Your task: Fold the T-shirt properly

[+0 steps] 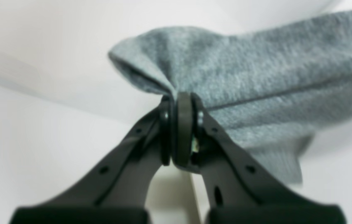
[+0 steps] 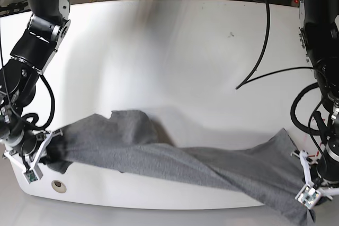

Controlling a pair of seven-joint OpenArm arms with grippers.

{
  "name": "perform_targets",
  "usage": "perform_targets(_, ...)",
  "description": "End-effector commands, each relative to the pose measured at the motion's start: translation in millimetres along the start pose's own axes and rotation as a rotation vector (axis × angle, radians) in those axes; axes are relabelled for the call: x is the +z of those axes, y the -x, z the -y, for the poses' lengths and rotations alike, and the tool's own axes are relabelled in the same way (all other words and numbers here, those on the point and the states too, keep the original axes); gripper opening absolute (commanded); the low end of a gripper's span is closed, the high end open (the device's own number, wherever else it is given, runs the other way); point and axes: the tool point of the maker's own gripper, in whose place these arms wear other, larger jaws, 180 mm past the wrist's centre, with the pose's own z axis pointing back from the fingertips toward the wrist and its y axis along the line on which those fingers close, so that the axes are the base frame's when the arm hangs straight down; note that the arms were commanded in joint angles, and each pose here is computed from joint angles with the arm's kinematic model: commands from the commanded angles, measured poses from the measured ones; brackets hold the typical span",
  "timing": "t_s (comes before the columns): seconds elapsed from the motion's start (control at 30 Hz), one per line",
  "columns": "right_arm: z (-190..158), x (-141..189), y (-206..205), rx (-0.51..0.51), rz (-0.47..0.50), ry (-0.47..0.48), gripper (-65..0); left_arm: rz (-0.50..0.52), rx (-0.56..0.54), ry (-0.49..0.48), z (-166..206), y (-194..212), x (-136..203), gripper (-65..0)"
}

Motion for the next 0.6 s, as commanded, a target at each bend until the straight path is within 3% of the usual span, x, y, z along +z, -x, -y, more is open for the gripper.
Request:
perform_targets(0.0,6,10,0,0.004,0.030,0.032,-65.0,-0.046,-0.002,-0.007,1,12,3,-65.0)
perform_targets(0.27,-23,15,83,-0.050,-0.103,-0.002,-65.0,-0.264,0.124,0.125,68,100,15,-65.0)
perform_targets(0.57,-59,28,160,-0.184,-0.201,-0.103,-65.0,-0.506,0.180,0.328,163,187,65,-65.0)
